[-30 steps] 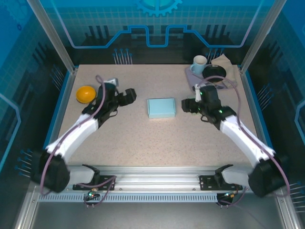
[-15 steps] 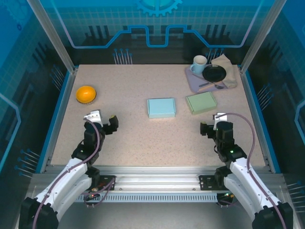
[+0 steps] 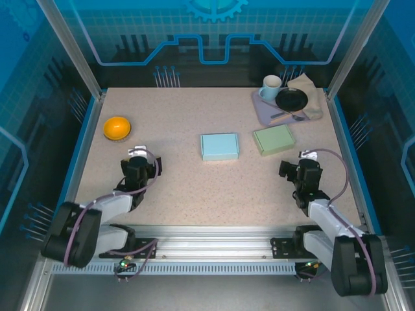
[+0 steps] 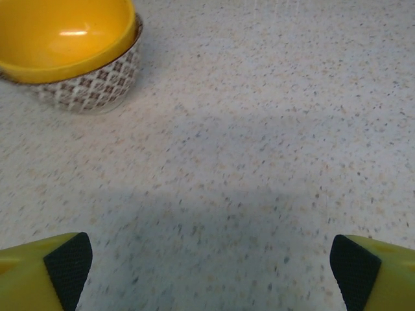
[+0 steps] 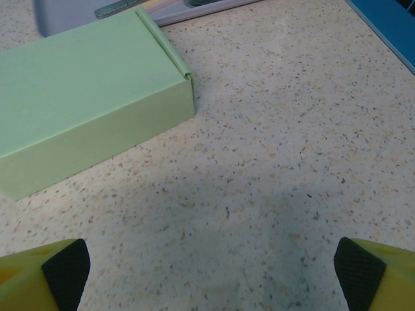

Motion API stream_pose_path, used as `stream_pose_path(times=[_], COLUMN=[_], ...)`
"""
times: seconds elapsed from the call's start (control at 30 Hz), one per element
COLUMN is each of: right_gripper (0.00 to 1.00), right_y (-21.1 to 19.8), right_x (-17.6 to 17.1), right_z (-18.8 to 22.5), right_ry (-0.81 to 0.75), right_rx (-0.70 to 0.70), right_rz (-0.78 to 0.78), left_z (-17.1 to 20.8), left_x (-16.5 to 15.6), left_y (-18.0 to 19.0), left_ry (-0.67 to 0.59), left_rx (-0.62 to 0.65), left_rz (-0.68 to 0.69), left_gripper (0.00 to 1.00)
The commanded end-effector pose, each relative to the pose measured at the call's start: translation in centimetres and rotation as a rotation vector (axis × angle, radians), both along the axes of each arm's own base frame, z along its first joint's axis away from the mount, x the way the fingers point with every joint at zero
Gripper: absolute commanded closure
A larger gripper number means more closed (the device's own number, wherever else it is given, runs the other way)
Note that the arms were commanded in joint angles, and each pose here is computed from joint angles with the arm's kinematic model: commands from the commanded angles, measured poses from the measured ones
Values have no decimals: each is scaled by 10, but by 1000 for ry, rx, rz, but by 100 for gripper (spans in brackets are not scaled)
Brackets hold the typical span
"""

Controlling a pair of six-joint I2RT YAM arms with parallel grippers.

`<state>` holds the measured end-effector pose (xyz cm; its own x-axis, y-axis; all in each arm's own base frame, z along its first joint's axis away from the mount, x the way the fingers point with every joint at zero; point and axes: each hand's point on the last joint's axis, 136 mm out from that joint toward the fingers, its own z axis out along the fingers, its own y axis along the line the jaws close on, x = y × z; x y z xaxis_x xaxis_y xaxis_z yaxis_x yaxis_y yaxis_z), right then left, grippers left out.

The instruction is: Fold the paper box

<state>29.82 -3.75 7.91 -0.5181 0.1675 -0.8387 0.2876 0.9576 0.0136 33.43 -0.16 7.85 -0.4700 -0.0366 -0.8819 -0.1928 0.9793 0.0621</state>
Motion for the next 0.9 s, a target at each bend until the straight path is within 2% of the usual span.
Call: stream_pose_path(times=[0.0,0.17,0.23,0.3,0.37,0.5,0.63,0.87], right_gripper=[0,0,0,0,0,0,0,0], right_y=[-8,-17,-18,-17,-14,-7,10,60], right_x=[28,36,39,42,46,54,64,66], right_z=[35,36,37,38,40,45,38,31], right_ry=[-148,-180,-196,-211,-229,-285,-324,-352], right_rx=[12,21,30,34,33,27,32,-70], right_rz=[-29,-38,-32,-21,8,62,172,411], left_z=[43,28,19,13,11,12,12,11], left_x=[39,47,52,59,61,61,61,61], left_y=[-12,-15,-6,-4,3,5,4,4], left_ry=[-155,-193,-199,-122,-105,-110,-112,-109], left_rx=[-12,-30,-73,-85,-124,-130,-128,-122], left_rz=[-77,-166,-149,-132,-115,-116,-117,-118], left_gripper=[1,1,1,1,1,1,1,1])
